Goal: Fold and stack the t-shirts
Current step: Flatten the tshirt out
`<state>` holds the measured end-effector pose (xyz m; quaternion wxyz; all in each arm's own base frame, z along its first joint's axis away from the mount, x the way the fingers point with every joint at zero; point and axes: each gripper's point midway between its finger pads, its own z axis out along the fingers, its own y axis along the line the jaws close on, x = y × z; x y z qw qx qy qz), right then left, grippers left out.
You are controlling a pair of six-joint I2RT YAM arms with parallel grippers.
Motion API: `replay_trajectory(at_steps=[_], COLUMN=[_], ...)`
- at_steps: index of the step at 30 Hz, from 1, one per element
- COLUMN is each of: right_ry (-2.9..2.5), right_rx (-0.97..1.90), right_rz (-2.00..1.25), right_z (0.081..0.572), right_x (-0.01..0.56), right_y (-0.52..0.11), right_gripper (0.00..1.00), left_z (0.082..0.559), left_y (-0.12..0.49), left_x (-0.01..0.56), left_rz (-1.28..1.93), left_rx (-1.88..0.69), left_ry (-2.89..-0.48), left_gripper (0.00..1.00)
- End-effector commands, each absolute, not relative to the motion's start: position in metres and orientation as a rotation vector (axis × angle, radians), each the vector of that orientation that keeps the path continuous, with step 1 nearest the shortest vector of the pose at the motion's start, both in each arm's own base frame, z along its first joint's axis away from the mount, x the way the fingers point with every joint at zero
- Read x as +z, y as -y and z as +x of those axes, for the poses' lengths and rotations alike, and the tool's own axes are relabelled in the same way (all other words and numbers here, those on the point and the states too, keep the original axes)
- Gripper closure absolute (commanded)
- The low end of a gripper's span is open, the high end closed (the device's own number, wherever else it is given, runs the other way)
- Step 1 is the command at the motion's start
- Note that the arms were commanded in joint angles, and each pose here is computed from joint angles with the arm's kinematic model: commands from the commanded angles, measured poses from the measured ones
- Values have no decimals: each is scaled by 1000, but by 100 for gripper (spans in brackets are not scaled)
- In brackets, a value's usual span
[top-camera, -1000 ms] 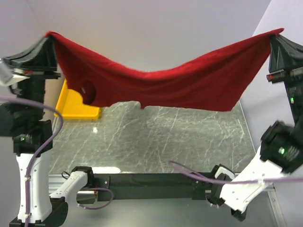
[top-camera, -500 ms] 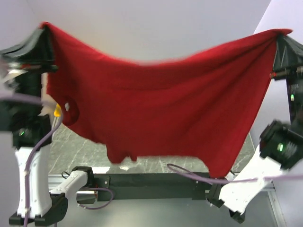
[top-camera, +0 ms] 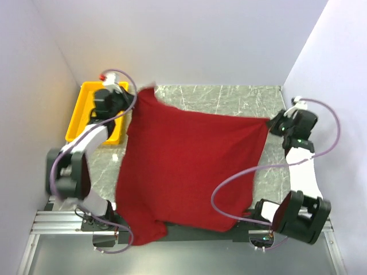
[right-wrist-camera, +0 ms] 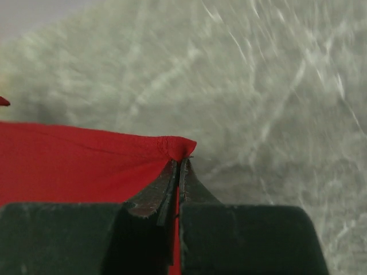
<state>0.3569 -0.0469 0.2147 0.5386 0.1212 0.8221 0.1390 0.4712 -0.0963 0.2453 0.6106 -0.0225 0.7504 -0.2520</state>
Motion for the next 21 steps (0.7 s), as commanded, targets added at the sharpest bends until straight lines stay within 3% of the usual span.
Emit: replay_trajectory(at_steps=[1,7,14,21], right_ry=[-1782,-1913,-2050,-2025], right_rx=[123,58,-50,-30], right_rz=[177,168,275,268], right_z=[390,430,470,505], right_x=[237,187,146,150], right_y=[75,85,113,110], right_gripper=[100,100,100,100], left_z=[503,552,592,622], left_y=[106,117,120,121], left_x=[254,177,148,143], left_rz=[-19,-43,-106,-147], left_rx=[-597,-598,-567,-543], left_ry=[-1643,-1821,-1896,-1902], left_gripper=[99,99,99,99])
